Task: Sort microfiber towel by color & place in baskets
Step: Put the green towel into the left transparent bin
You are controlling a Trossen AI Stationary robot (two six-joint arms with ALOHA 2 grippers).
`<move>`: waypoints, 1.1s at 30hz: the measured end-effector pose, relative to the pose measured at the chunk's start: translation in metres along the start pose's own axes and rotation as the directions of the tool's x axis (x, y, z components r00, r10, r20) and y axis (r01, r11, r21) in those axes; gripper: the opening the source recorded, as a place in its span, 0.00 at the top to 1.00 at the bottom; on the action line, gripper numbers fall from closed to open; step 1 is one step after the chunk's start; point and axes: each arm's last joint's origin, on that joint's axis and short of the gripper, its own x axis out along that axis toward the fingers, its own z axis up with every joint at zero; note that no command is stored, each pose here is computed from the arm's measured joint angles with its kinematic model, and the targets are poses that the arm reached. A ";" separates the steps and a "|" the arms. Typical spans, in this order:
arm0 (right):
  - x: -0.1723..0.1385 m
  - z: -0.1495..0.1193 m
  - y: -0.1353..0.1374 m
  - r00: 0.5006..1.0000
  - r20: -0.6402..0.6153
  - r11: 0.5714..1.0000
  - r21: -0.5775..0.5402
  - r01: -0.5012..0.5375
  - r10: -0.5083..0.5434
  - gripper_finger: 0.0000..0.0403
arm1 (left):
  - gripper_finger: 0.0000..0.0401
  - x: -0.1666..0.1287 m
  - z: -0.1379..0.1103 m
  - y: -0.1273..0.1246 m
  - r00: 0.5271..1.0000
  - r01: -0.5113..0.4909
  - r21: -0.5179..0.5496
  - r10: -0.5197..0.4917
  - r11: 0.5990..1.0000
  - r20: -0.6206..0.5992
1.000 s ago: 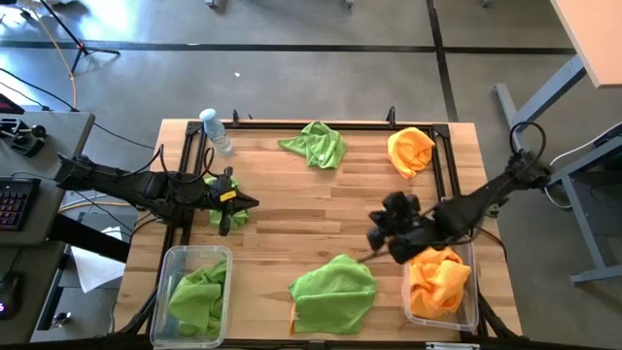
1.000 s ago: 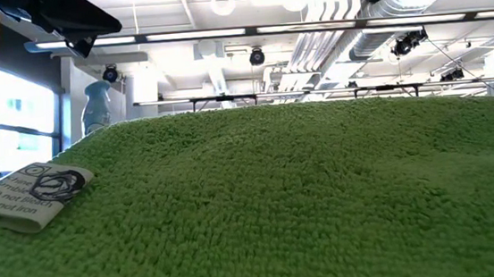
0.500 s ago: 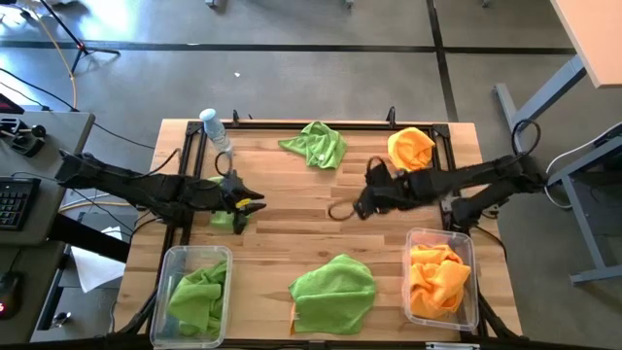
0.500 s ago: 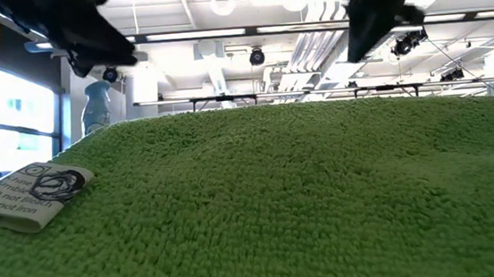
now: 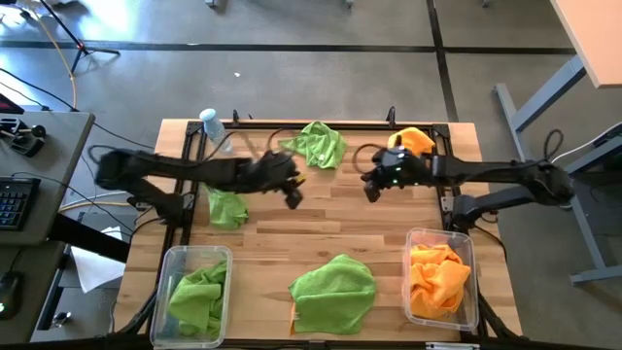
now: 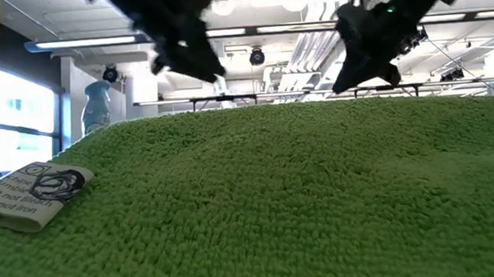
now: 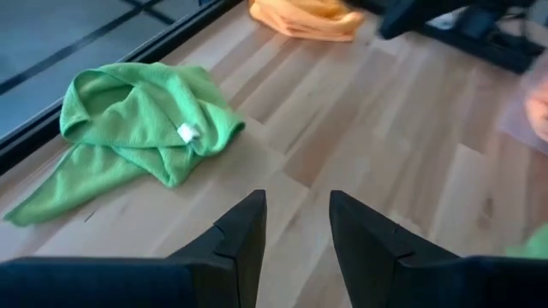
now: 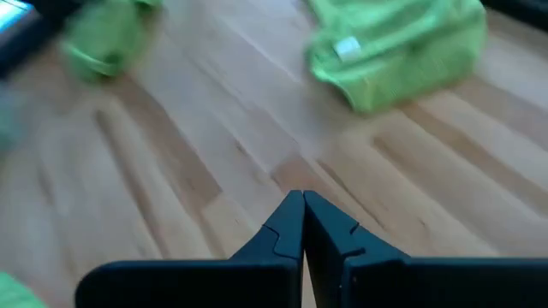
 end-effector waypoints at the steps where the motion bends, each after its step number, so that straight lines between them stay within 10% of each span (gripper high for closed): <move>1: -0.003 -0.002 -0.005 0.999 0.032 1.000 -0.010 -0.030 0.030 1.00 | 0.70 0.009 0.006 -0.001 1.000 -0.013 0.000 0.013 1.000 -0.017; 20: -0.035 -0.036 -0.056 0.951 0.122 0.950 -0.165 -0.264 0.285 1.00 | 0.74 0.174 0.042 0.052 0.960 -0.116 -0.115 0.082 0.987 -0.267; 33: -0.035 -0.037 -0.058 0.948 0.105 0.941 -0.192 -0.277 0.300 1.00 | 0.75 0.210 0.037 0.092 0.928 -0.252 -0.257 0.157 0.933 -0.338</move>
